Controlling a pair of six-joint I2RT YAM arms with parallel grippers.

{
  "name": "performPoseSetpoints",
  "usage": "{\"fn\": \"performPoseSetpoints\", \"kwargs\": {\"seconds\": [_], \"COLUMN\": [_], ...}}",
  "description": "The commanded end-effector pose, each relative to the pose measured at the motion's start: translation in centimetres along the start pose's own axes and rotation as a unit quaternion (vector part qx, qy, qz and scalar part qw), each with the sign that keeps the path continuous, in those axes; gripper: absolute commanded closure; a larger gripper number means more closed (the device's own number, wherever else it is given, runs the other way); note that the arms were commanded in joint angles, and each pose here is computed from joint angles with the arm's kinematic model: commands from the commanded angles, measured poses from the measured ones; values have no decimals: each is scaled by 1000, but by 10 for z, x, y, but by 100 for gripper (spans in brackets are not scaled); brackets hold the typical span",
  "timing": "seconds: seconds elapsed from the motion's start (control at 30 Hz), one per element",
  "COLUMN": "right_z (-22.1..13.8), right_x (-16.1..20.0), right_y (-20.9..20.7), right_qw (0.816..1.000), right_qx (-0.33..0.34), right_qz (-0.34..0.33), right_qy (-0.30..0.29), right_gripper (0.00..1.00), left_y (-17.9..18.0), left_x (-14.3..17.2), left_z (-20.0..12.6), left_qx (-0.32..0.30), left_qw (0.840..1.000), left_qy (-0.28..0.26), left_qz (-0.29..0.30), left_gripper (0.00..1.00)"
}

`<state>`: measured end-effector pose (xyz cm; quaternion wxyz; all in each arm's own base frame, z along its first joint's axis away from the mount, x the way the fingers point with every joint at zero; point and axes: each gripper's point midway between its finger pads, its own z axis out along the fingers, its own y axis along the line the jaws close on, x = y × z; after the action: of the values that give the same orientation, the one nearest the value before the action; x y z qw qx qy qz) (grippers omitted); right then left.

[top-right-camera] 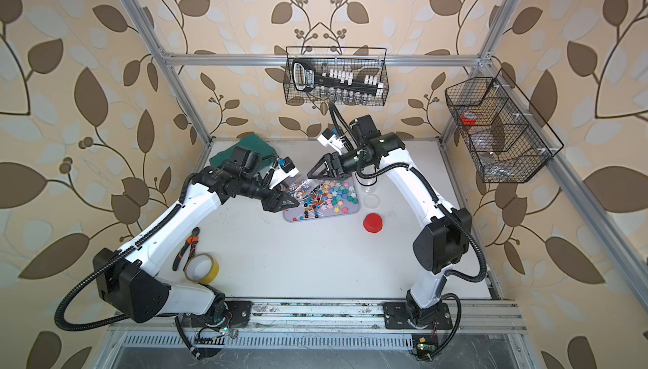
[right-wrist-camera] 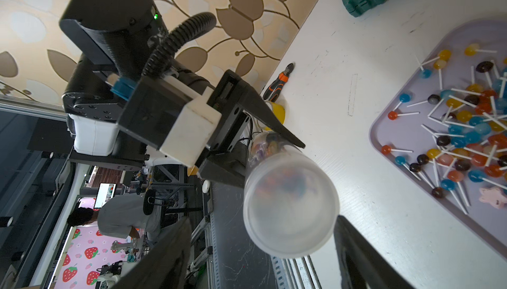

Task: Pour the candies out of the jar
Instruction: Unscrew the lid from the jar.

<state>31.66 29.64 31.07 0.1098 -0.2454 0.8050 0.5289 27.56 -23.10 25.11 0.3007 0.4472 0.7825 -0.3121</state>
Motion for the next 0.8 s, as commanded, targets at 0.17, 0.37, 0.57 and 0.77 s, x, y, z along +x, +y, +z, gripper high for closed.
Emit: {"fn": "performPoseSetpoints", "kwargs": {"seconds": [0.17, 0.37, 0.57, 0.77], "right_z": [13, 16, 13, 14], "right_x": [-3, -3, -9, -11], "right_y": [-8, -12, -8, -6], "right_qw": [1000, 1000, 1000, 1000], "right_qx": [-6, -6, 1, -9], "right_qz": [3, 2, -17, -18], "right_qy": [13, 16, 5, 3], "right_gripper": [22, 24, 25, 30], "left_y": [-17, -19, -19, -20], "left_x": [-20, -21, -21, -21], "left_z": [-14, -16, -14, -14], "left_qx": [15, 16, 19, 23], "left_qw": [999, 998, 998, 998], "left_qy": [-41, -47, -46, -47], "left_qz": [32, 33, 31, 29], "left_gripper": [75, 75, 75, 75]}}
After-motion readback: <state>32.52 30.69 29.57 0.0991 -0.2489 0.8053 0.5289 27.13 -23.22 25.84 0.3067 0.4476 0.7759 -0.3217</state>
